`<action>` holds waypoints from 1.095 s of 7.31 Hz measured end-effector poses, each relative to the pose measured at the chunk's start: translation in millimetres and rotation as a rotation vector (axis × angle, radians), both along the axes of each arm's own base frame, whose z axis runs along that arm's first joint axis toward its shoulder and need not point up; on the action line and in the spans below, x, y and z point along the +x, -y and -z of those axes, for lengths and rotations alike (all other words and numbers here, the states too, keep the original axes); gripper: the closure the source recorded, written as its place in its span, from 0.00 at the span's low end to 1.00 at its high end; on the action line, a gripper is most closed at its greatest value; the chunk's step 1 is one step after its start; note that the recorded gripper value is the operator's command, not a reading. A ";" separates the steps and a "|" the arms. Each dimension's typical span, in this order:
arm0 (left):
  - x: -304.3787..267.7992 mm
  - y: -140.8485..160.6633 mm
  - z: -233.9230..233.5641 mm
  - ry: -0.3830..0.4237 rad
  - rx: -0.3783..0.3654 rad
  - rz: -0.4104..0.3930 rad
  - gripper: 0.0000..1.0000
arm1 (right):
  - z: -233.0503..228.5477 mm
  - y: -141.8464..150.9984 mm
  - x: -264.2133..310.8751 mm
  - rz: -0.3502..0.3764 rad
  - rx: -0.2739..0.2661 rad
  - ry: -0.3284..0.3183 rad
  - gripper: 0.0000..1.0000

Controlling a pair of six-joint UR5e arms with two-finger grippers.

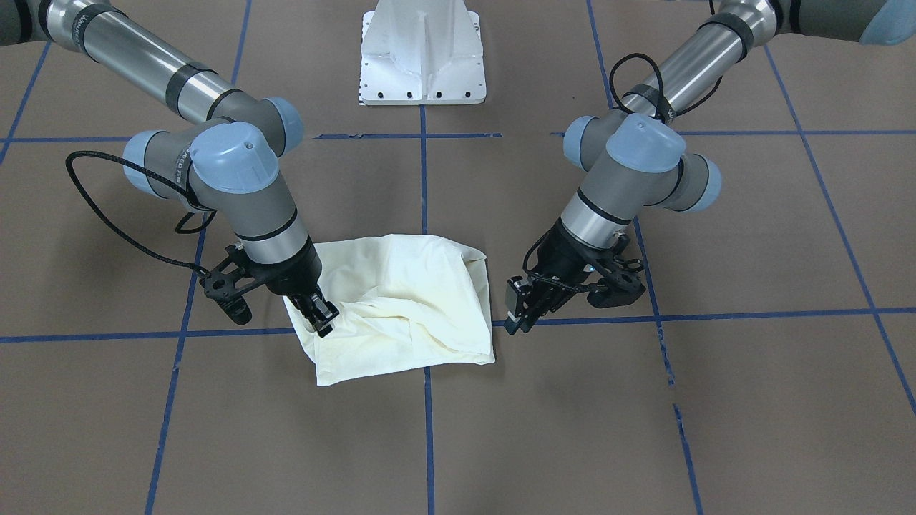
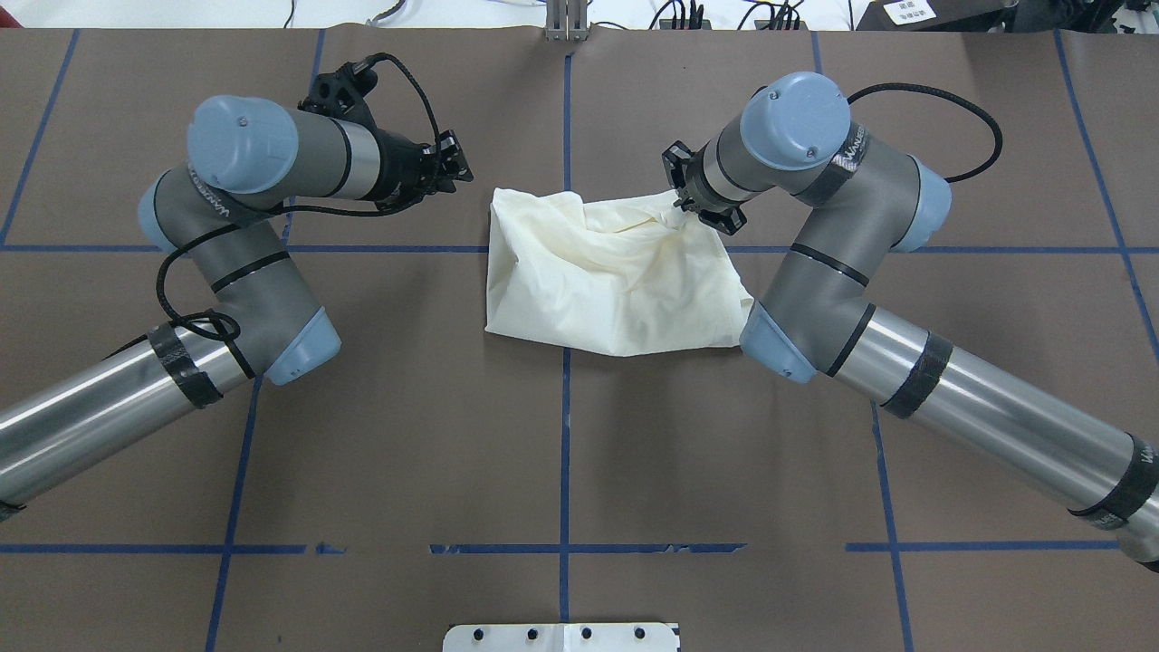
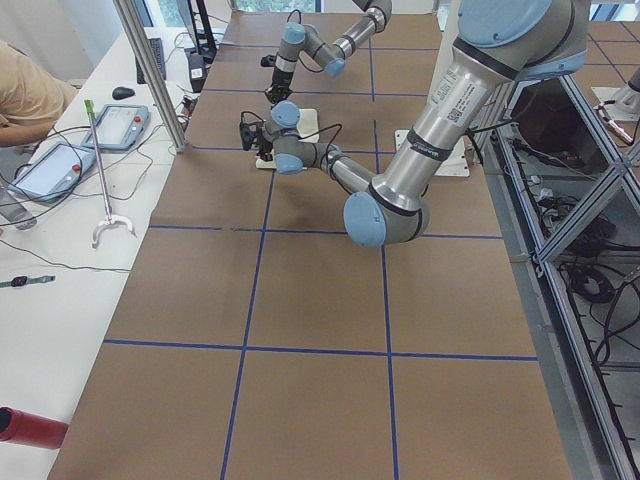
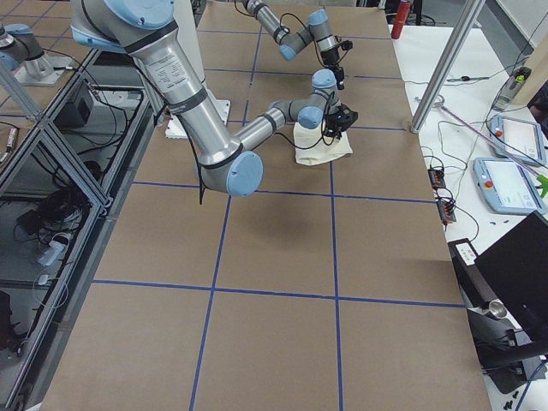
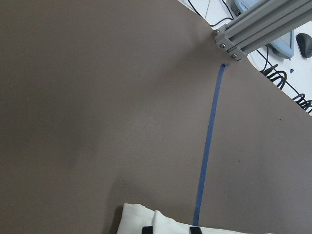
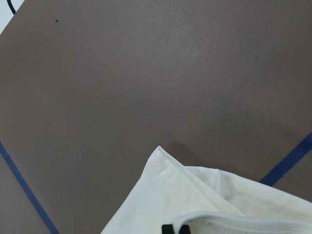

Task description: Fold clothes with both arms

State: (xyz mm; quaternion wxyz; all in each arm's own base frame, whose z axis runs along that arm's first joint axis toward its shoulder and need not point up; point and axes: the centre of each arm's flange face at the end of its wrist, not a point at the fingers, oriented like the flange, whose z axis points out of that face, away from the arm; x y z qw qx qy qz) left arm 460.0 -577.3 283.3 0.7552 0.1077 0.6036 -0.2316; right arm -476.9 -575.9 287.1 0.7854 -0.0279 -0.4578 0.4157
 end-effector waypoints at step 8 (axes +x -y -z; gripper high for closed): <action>83.5 -104.1 -11.9 -0.036 0.184 -0.255 1.00 | 0.6 3.7 4.3 0.006 -0.004 0.009 1.00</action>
